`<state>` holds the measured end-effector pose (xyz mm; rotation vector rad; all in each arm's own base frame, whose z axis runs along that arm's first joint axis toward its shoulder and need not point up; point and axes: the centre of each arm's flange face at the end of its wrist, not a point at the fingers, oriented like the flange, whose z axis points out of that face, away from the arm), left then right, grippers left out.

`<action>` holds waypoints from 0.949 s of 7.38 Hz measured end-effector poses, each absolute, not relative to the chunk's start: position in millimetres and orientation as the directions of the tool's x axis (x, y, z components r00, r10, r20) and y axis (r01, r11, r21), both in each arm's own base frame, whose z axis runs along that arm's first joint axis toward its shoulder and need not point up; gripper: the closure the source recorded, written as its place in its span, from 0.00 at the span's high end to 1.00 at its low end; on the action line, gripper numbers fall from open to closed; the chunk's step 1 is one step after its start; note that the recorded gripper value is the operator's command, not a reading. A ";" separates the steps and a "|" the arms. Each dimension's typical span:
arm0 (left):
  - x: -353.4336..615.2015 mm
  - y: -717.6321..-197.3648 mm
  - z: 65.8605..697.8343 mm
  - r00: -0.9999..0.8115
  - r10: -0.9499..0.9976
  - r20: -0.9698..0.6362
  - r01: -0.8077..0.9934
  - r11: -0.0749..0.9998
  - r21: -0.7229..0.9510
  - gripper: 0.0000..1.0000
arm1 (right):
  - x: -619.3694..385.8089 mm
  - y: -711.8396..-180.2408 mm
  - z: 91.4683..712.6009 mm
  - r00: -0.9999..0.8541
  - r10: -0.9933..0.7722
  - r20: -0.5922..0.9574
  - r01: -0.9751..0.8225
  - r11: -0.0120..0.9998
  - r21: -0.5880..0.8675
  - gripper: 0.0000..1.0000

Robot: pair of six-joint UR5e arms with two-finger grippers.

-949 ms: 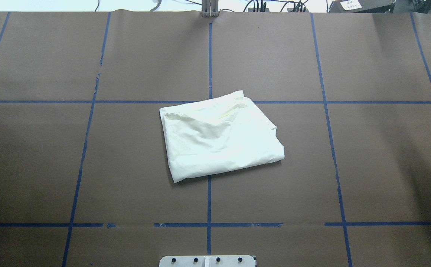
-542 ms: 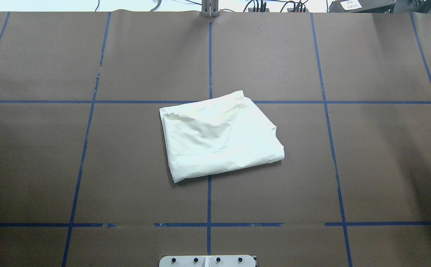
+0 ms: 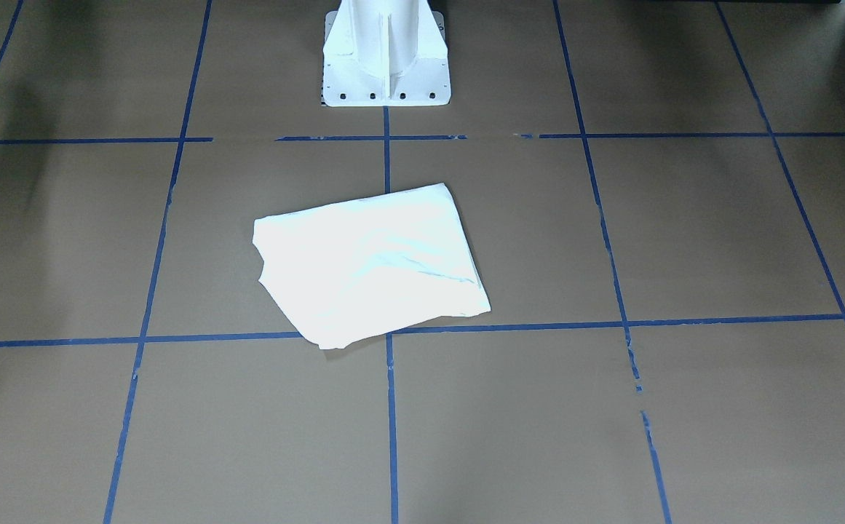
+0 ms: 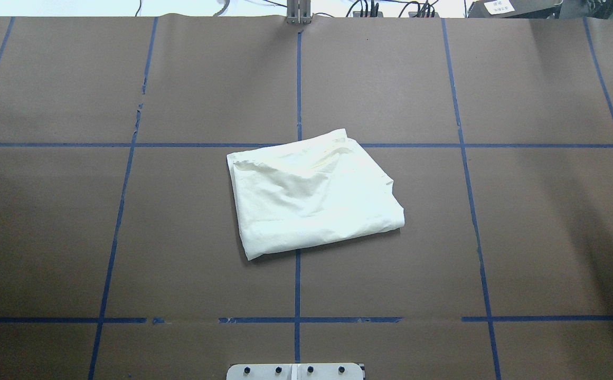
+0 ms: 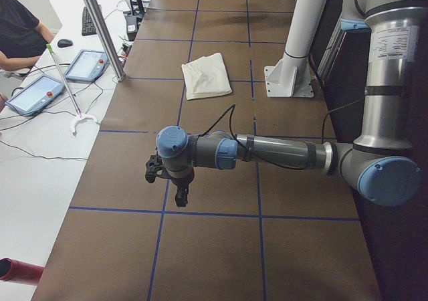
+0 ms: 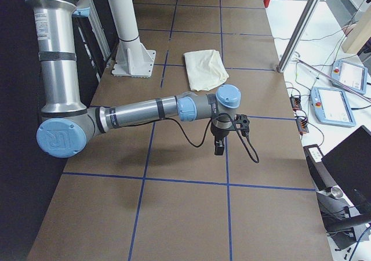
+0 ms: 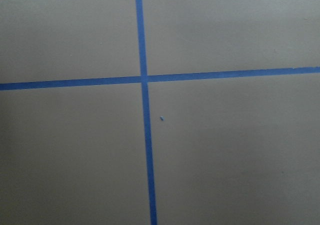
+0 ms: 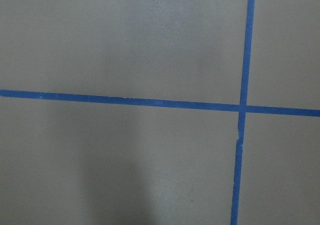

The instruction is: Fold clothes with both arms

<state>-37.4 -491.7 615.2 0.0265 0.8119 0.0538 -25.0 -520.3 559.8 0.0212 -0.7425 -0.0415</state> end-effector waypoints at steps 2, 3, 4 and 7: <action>-39.1 -491.8 617.7 0.702 0.057 -0.710 -0.037 0.998 0.043 1.00 | -21.0 -520.1 561.5 0.743 -0.039 0.668 0.022 0.999 0.034 1.00; -40.0 -491.4 619.5 0.709 0.055 -0.703 -0.036 0.998 0.042 1.00 | -18.0 -521.3 560.4 0.746 -0.037 0.665 0.016 0.999 0.037 1.00; -40.8 -491.2 621.3 0.716 0.054 -0.696 -0.036 0.999 0.041 1.00 | -14.6 -523.5 558.7 0.750 -0.037 0.660 0.012 0.999 0.042 1.00; -42.4 -491.1 623.0 0.721 0.058 -0.691 -0.033 0.998 0.049 1.00 | 2.8 -520.0 577.0 0.761 -0.047 0.647 0.040 0.999 0.026 1.00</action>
